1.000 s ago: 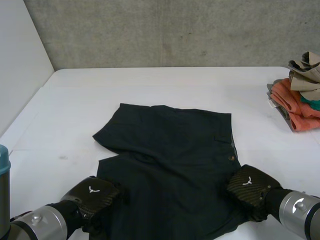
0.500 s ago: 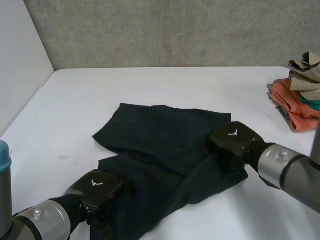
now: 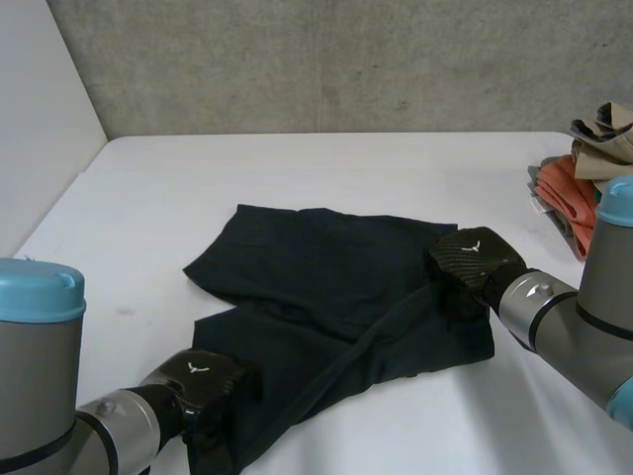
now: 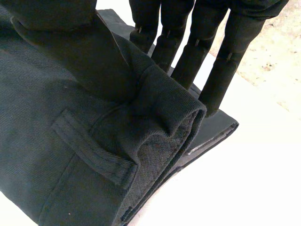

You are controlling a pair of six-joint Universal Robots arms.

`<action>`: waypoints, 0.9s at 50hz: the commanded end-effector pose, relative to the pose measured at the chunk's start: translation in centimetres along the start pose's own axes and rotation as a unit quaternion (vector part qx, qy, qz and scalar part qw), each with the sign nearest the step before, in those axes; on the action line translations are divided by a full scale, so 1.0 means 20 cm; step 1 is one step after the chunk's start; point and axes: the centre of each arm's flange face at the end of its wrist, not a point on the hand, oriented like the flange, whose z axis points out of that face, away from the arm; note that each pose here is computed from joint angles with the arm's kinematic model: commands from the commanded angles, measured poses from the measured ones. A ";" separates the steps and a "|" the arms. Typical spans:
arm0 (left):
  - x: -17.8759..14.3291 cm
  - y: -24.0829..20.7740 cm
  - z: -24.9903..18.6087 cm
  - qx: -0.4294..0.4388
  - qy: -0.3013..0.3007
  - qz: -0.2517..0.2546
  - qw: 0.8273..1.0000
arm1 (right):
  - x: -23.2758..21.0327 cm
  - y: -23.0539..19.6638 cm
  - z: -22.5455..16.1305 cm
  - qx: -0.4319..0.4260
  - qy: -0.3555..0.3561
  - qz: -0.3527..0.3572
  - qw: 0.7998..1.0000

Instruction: Fold the laundry.

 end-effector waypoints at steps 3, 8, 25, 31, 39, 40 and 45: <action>-0.03 -0.09 -0.12 0.039 -0.025 -0.034 0.998 | -0.02 0.01 0.00 -0.002 -0.004 -0.002 1.000; 0.01 -0.01 -0.15 -0.001 -0.005 -0.055 0.998 | -0.01 0.00 0.00 0.001 -0.002 -0.001 1.000; -0.01 0.06 0.06 -0.015 -0.087 -0.019 0.996 | 0.00 0.00 -0.05 -0.006 0.000 0.011 1.000; 0.07 0.05 -0.09 0.009 -0.060 0.011 0.998 | -0.12 0.07 -0.27 -0.082 -0.087 -0.086 0.989; 0.08 0.12 -0.21 -0.040 -0.012 0.060 0.997 | -0.20 0.24 -0.54 -0.206 -0.216 -0.222 0.928; 0.08 0.12 -0.21 -0.044 -0.011 0.064 0.997 | -0.20 0.24 -0.54 -0.201 -0.214 -0.220 0.930; 0.03 0.04 -0.11 -0.053 -0.018 0.087 0.995 | -0.18 0.19 -0.40 -0.166 -0.173 -0.179 0.954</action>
